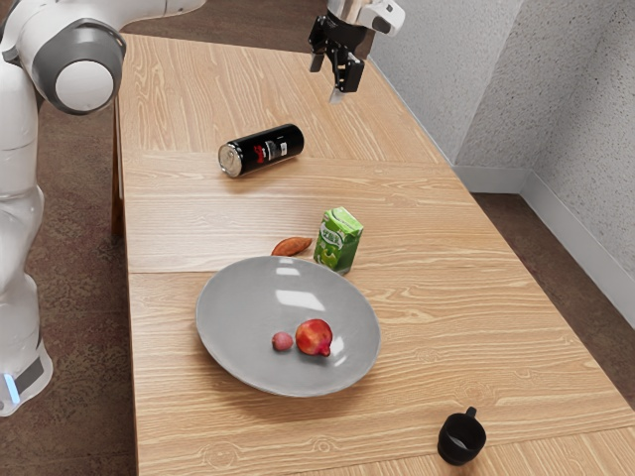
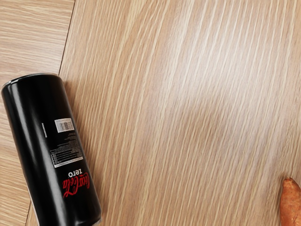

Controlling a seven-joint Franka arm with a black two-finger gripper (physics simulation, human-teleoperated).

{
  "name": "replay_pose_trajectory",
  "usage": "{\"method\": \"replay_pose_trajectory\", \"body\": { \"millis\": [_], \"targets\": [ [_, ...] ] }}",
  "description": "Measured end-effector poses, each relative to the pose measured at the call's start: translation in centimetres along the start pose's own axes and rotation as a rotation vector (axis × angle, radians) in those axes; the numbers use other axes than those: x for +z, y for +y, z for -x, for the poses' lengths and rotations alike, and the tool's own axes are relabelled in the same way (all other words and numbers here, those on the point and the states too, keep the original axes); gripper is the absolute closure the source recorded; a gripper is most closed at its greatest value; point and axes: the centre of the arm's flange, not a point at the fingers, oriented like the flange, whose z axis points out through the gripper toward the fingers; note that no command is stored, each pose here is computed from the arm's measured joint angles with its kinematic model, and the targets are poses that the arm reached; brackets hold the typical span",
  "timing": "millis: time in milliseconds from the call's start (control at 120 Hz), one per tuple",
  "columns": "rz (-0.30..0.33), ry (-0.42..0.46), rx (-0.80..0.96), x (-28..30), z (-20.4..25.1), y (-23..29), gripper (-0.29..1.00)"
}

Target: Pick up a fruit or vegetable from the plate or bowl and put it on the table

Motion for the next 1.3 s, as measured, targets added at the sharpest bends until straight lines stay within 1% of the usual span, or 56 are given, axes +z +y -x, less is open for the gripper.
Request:
{"method": "replay_pose_trajectory", "body": {
  "millis": [117,133,167,192,217,250,275,317,375,433,492,600,650,700,742,800,833,867,917,967,1050,1150,1208,1300],
  "targets": [
    [-0.001,0.004,0.002,-0.2,0.0,0.1,0.0],
    [0.001,0.02,0.002,-1.0,0.3,0.0,0.0],
    [0.024,0.118,0.002,-5.8,2.1,-0.7,0.0],
    [0.048,0.174,0.006,-8.4,3.4,-1.0,0.0],
    [0.072,0.209,0.011,-10.0,4.2,-1.1,0.0],
    [0.108,0.228,0.017,-10.8,4.6,-1.0,0.0],
    [0.129,0.223,0.022,-10.5,4.5,-0.8,0.0],
    [0.154,0.183,0.028,-8.7,3.7,-0.4,0.0],
    [0.17,0.135,0.031,-6.3,2.5,0.2,0.0],
    [0.186,0.109,0.06,-5.2,2.0,1.8,0.0],
    [0.2,0.103,0.122,-5.3,2.0,5.0,0.0],
    [0.222,0.107,0.268,-6.4,2.8,12.7,0.0],
    [0.26,0.104,0.327,-6.5,2.9,16.3,0.0],
    [0.285,0.087,0.352,-5.8,2.7,18.8,0.0],
    [0.305,0.048,0.336,-3.9,1.9,19.5,0.0],
    [0.319,-0.04,0.295,0.7,1.1,19.1,0.0],
    [0.328,-0.082,0.301,3.4,2.6,19.3,0.0],
    [0.332,-0.103,0.316,5.4,4.2,19.8,0.0],
    [0.324,-0.095,0.335,7.1,5.8,20.5,0.0],
    [0.324,-0.061,0.387,7.7,7.5,22.4,0.0],
    [0.303,0.014,0.522,7.3,10.2,27.1,0.0],
    [0.288,0.065,0.655,5.9,12.7,30.6,0.0],
    [0.285,0.071,0.723,5.5,14.3,32.0,0.0],
    [0.277,0.044,0.801,6.9,16.5,33.3,0.0]
  ]
}}
